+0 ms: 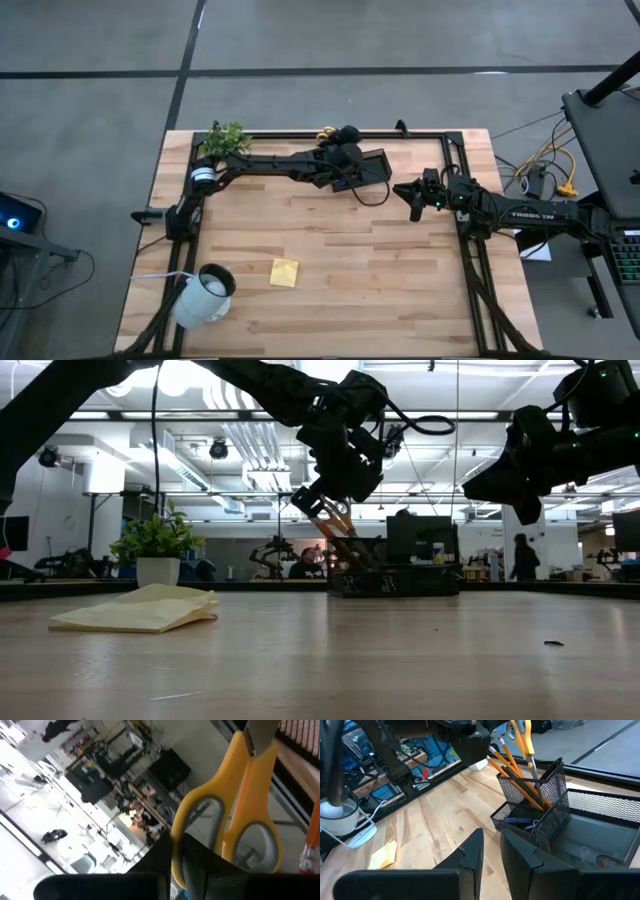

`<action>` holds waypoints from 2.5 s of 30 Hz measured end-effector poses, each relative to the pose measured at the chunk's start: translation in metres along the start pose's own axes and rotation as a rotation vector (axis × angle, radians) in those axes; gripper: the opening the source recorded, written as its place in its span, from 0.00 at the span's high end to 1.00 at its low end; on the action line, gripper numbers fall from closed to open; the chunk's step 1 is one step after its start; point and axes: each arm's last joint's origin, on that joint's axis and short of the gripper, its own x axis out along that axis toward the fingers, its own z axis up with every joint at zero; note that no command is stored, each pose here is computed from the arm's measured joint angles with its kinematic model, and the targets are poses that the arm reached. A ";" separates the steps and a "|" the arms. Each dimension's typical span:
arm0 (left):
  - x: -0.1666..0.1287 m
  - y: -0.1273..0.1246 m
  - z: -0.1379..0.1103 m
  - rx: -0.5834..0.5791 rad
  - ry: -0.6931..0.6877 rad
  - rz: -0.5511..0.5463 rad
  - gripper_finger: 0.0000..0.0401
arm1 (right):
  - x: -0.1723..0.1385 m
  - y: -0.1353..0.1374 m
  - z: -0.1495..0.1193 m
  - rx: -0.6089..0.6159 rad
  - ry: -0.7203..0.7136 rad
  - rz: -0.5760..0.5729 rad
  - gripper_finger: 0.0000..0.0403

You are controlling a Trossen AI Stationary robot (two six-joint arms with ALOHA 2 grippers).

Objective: Pick and place office supplies into organizer
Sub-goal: Put the scissors into the desk organizer

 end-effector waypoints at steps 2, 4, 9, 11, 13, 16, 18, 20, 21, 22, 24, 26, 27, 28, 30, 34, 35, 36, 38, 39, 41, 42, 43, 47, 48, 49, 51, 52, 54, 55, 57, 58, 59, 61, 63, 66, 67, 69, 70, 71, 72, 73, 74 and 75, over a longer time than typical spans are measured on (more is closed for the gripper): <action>0.000 -0.001 0.000 0.000 0.023 -0.002 0.98 | 0.000 0.000 0.000 0.000 0.000 0.000 0.86; 0.000 -0.001 0.000 -0.004 0.033 -0.002 0.98 | 0.000 0.000 0.000 0.000 0.000 0.000 0.86; 0.000 -0.001 -0.001 -0.004 0.050 -0.003 0.98 | 0.000 0.000 0.000 0.004 0.000 0.000 0.86; 0.003 -0.001 -0.003 -0.006 0.068 -0.007 0.98 | 0.000 0.000 0.000 0.004 0.001 0.000 0.86; 0.007 -0.002 -0.004 -0.006 0.075 -0.013 0.98 | 0.000 0.000 0.000 0.004 0.001 0.000 0.86; 0.012 -0.003 -0.006 -0.007 0.085 -0.021 0.98 | 0.000 0.000 0.000 0.003 0.002 0.000 0.86; 0.014 -0.003 -0.007 -0.009 0.089 -0.022 0.98 | 0.000 0.000 0.000 0.003 0.001 0.000 0.86; 0.015 -0.003 -0.008 -0.011 0.091 -0.023 0.98 | 0.000 0.000 0.000 0.003 0.001 0.000 0.86; 0.015 -0.003 -0.008 -0.011 0.092 -0.024 0.98 | 0.000 0.000 0.000 0.003 0.001 0.000 0.86; 0.015 -0.003 -0.008 -0.011 0.092 -0.024 0.98 | 0.000 0.000 0.000 0.003 0.001 0.000 0.86; 0.015 -0.003 -0.008 -0.012 0.092 -0.023 0.98 | 0.000 0.000 0.000 0.003 0.001 0.000 0.86; 0.014 -0.003 -0.007 -0.011 0.085 -0.022 0.98 | 0.000 0.000 0.000 0.003 0.001 0.000 0.86; 0.014 -0.004 -0.006 -0.008 0.074 -0.022 0.98 | 0.000 0.000 0.000 0.003 0.001 0.000 0.86; 0.013 -0.006 -0.004 -0.002 0.061 -0.023 0.98 | 0.000 0.000 0.000 0.003 0.002 0.001 0.86; 0.013 -0.011 -0.001 0.008 0.043 -0.028 0.98 | 0.000 0.000 0.000 0.003 0.002 0.001 0.86; 0.012 -0.017 0.002 0.011 0.043 -0.033 0.98 | 0.000 0.000 0.000 0.002 0.002 0.001 0.86; 0.012 -0.018 0.002 0.001 0.041 -0.034 0.98 | 0.000 0.000 0.000 0.002 0.002 0.001 0.86; 0.012 -0.018 0.003 -0.003 0.035 -0.035 0.98 | 0.000 0.000 0.000 0.002 0.002 0.001 0.86; 0.011 -0.019 0.003 -0.002 0.023 -0.035 0.98 | 0.000 0.000 0.000 0.000 0.002 0.001 0.86; 0.010 -0.019 0.004 0.000 0.022 -0.035 0.98 | 0.000 0.000 0.000 0.000 0.002 0.000 0.86; 0.010 -0.019 0.004 0.002 0.015 -0.035 0.98 | 0.000 0.000 0.000 0.000 0.002 0.000 0.86; 0.010 -0.020 0.004 0.002 0.009 -0.035 0.98 | 0.000 0.000 0.000 0.000 0.002 0.000 0.86; 0.009 -0.020 0.005 0.003 -0.005 -0.035 0.98 | 0.000 0.000 0.000 0.000 0.002 0.000 0.86; 0.009 -0.017 0.005 -0.011 0.001 -0.018 0.98 | 0.000 0.000 0.000 0.000 0.002 0.000 0.86; 0.009 -0.016 0.005 -0.027 0.011 -0.006 0.98 | 0.000 0.000 0.000 0.000 0.002 0.000 0.86; 0.009 -0.015 0.005 -0.031 0.015 0.001 0.98 | 0.000 0.000 0.000 0.001 0.002 0.000 0.86; 0.008 -0.013 0.005 -0.021 0.009 0.007 0.98 | 0.000 0.000 0.000 0.001 0.002 0.000 0.86; 0.007 -0.012 0.006 -0.023 0.006 0.011 0.98 | 0.000 0.000 0.000 0.001 0.002 0.000 0.86; 0.005 -0.011 0.007 -0.025 0.001 0.014 0.98 | 0.000 0.000 0.000 0.001 0.002 0.000 0.86; 0.005 -0.011 0.007 -0.026 0.000 0.015 0.98 | 0.000 0.000 0.000 0.003 0.002 0.000 0.86; 0.005 -0.011 0.007 -0.027 0.000 0.016 0.98 | 0.000 0.000 0.000 0.003 0.002 0.000 0.86; 0.005 -0.011 0.007 -0.028 0.000 0.016 0.98 | 0.000 0.000 0.000 0.003 0.002 0.000 0.86; 0.005 -0.011 0.007 -0.030 0.001 0.017 0.98 | 0.000 0.000 0.000 0.003 0.002 0.001 0.86; 0.006 -0.010 0.005 -0.033 0.009 0.018 0.98 | 0.000 0.000 0.000 0.003 0.002 0.000 0.86; 0.007 -0.007 0.002 -0.032 0.015 0.022 0.98 | 0.000 0.000 0.000 0.003 0.001 0.000 0.86; 0.007 0.000 -0.002 -0.053 0.020 0.032 0.98 | 0.000 0.000 0.000 0.003 0.002 0.000 0.86; 0.007 0.002 -0.003 -0.059 0.023 0.035 0.98 | 0.000 0.000 0.000 0.003 0.001 -0.001 0.86; 0.006 0.005 -0.005 -0.066 0.025 0.040 0.98 | 0.000 0.000 0.000 0.003 0.001 0.000 0.86; 0.006 0.006 -0.005 -0.068 0.024 0.042 0.98 | 0.000 0.000 0.000 0.003 0.001 0.000 0.86; 0.006 0.007 -0.005 -0.062 0.023 0.042 0.98 | 0.000 0.000 0.000 0.002 0.001 0.000 0.86; 0.007 0.007 -0.005 -0.052 0.025 0.041 0.98 | 0.000 0.000 0.000 0.002 0.001 0.000 0.86; 0.007 0.006 -0.006 -0.049 0.025 0.039 0.98 | 0.000 0.000 0.000 0.002 0.001 0.000 0.86; 0.008 0.005 -0.006 -0.047 0.027 0.036 0.98 | 0.000 0.000 0.000 0.002 0.002 0.000 0.86; 0.010 0.004 -0.006 -0.044 0.031 0.032 0.98 | 0.000 0.000 0.000 0.001 0.002 0.000 0.86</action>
